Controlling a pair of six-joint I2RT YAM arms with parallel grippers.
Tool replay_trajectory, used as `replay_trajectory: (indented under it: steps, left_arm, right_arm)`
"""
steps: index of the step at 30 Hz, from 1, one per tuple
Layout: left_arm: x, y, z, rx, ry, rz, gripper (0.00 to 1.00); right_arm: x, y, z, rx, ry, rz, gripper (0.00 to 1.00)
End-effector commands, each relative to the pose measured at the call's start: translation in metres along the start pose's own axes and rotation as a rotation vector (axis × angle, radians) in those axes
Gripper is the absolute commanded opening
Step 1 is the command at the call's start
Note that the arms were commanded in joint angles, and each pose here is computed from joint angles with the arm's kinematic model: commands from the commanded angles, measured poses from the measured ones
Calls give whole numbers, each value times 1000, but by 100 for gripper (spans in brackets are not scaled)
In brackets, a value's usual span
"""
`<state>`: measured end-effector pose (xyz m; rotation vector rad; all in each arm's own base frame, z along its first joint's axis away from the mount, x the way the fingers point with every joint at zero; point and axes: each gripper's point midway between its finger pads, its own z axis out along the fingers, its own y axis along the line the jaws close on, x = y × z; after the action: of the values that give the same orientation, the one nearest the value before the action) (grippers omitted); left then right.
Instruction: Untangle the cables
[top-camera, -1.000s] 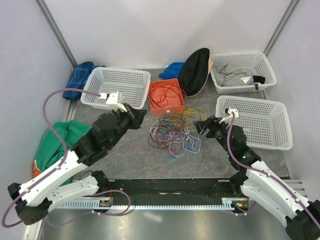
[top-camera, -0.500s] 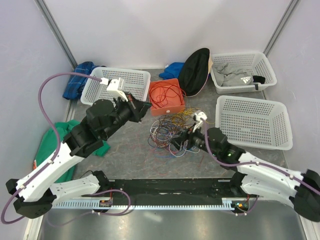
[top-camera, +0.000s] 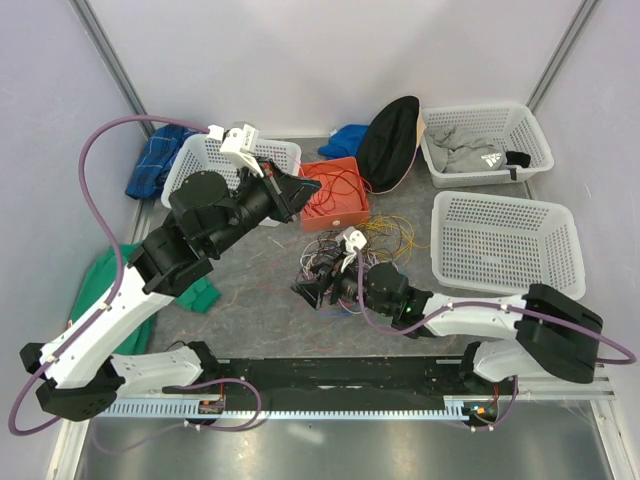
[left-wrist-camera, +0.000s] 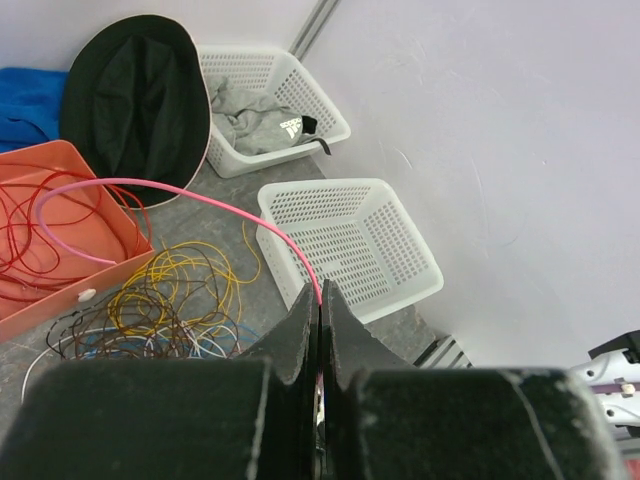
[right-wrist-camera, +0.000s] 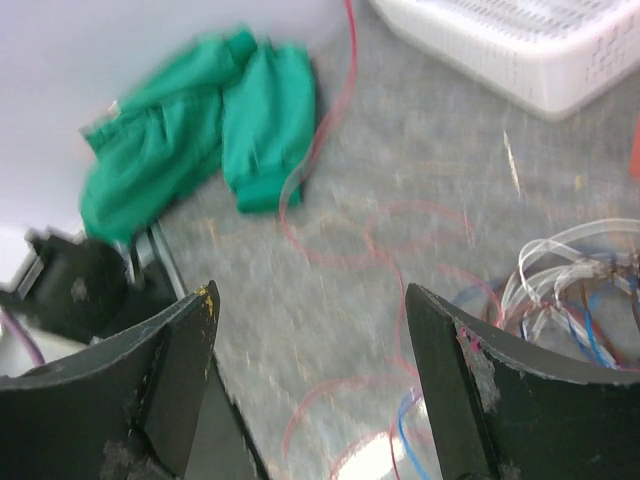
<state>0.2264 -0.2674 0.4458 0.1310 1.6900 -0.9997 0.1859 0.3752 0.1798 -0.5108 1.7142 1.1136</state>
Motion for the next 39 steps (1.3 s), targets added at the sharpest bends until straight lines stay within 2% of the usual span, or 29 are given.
replay_trajectory:
  steps: [1, 9, 15, 16, 17, 18, 19, 23, 25, 26, 27, 28, 29, 30, 31, 33, 34, 35, 37, 39]
  left_arm:
    - [-20, -19, -5, 69, -50, 9, 2]
    - [-25, -24, -8, 86, -62, -4, 2]
    - [-25, -26, -10, 97, -58, -13, 2]
    - [-26, -26, -11, 98, -60, -14, 2]
    - [-27, -27, -13, 101, -63, -16, 2]
    - [-28, -27, -14, 104, -66, -15, 2]
    - [-27, -26, -14, 98, -67, -15, 2]
    - [-29, -21, -19, 82, -83, -12, 2]
    - [-29, -14, -23, 58, -98, -1, 2]
    - [-30, -11, -24, 44, -105, 3, 2]
    - [-35, -8, -33, 36, -129, 15, 2]
    - [-32, 6, -33, -20, -142, 25, 2]
    - [-31, 15, -37, -51, -156, 33, 2]
    - [-31, 23, -41, -82, -170, 46, 5]
    - [-29, 41, -51, -144, -201, 46, 6]
    - [-27, 61, -59, -220, -239, 47, 10]
    - [-19, 71, -67, -238, -248, 45, 11]
    - [-15, 78, -69, -253, -256, 41, 13]
    - [-4, 94, -76, -295, -270, 37, 17]
    - [2, 106, -79, -333, -278, 36, 21]
  right_arm:
    - [-69, 24, 16, -78, -302, 54, 83]
    - [-75, 24, 48, -110, -415, 146, 84]
    - [-65, 17, 82, -95, -409, 183, 81]
    - [-63, 16, 85, -98, -406, 193, 78]
    - [-60, 14, 89, -102, -401, 197, 63]
    - [-64, 17, 87, -120, -421, 207, 53]
    - [-64, 16, 86, -124, -427, 215, 36]
    - [-73, 10, 71, -92, -452, 213, 12]
    - [-78, 3, 59, -49, -455, 206, 4]
    - [-97, 8, 44, -44, -482, 185, 1]
    - [-85, -4, 44, 45, -401, 157, 0]
    - [-101, -2, 42, 79, -391, 134, 0]
    - [-99, -10, 31, 173, -288, 59, 0]
    - [-109, -11, 25, 209, -263, 22, 0]
    - [-140, -7, 19, 253, -301, 1, 0]
    - [-158, -13, -4, 344, -248, -88, 0]
    - [-193, -6, -15, 370, -301, -95, 0]
    - [-193, -13, -21, 414, -254, -122, 0]
    - [-229, -7, -33, 443, -289, -144, 0]
    - [-236, -13, -40, 494, -251, -173, 0]
